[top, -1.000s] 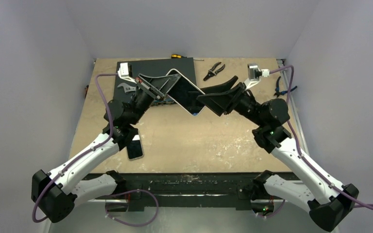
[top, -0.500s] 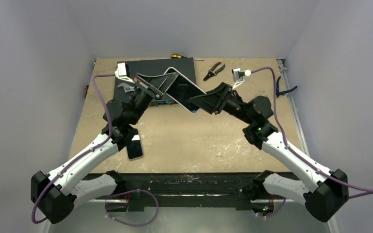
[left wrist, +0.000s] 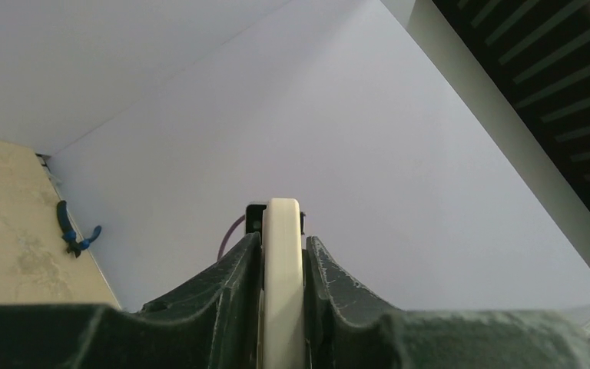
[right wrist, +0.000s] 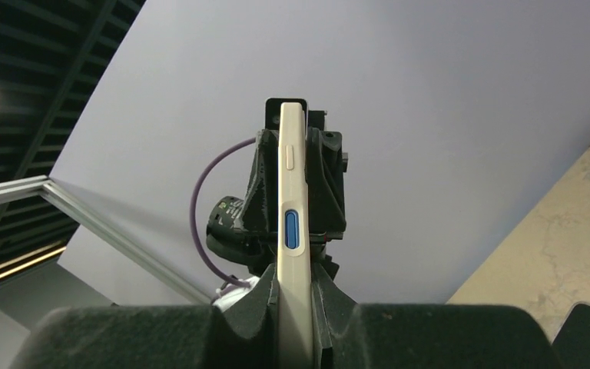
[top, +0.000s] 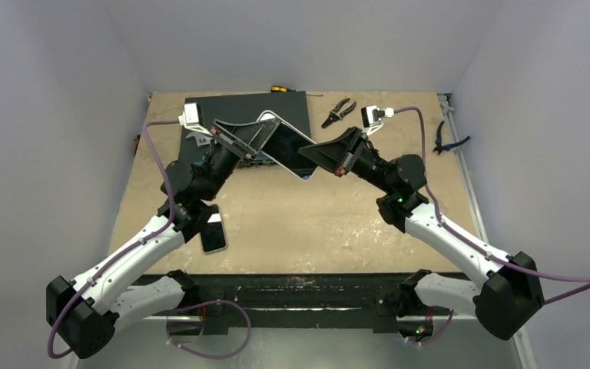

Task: Take the phone out of the phone case
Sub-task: Remove the phone case from the phone.

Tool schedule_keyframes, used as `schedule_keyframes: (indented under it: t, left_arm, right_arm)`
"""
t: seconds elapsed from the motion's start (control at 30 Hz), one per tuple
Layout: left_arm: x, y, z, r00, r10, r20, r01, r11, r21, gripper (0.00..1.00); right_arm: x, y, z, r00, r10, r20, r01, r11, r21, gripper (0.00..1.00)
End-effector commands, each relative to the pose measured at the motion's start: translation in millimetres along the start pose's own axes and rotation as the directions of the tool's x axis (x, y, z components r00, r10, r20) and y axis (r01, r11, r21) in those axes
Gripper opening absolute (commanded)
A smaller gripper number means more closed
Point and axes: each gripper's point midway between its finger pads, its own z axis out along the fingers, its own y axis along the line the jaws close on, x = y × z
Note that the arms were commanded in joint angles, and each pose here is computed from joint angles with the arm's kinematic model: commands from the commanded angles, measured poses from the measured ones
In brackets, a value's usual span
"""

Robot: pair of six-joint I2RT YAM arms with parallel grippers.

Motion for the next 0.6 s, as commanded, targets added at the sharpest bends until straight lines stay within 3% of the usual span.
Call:
schedule_keyframes:
  t: [0.0, 0.17, 0.57]
  left_arm:
    - [3, -21, -7, 0.997, 0.056, -0.048, -0.054, 0.998, 0.042, 0.32]
    - [7, -30, -12, 0.99, 0.091, -0.103, -0.084, 0.993, 0.078, 0.41]
    - [7, -48, -13, 0.974, 0.121, -0.191, -0.093, 0.985, 0.147, 0.42]
  right_arm:
    - [-10, 57, 1, 1.0, -0.023, -0.02, 0.02, 0.987, -0.159, 0.0]
    - [-16, 61, -6, 0.999, -0.016, -0.05, 0.008, 0.986, -0.165, 0.0]
    - [-23, 59, -15, 0.993, -0.073, -0.098, 0.06, 0.991, -0.122, 0.0]
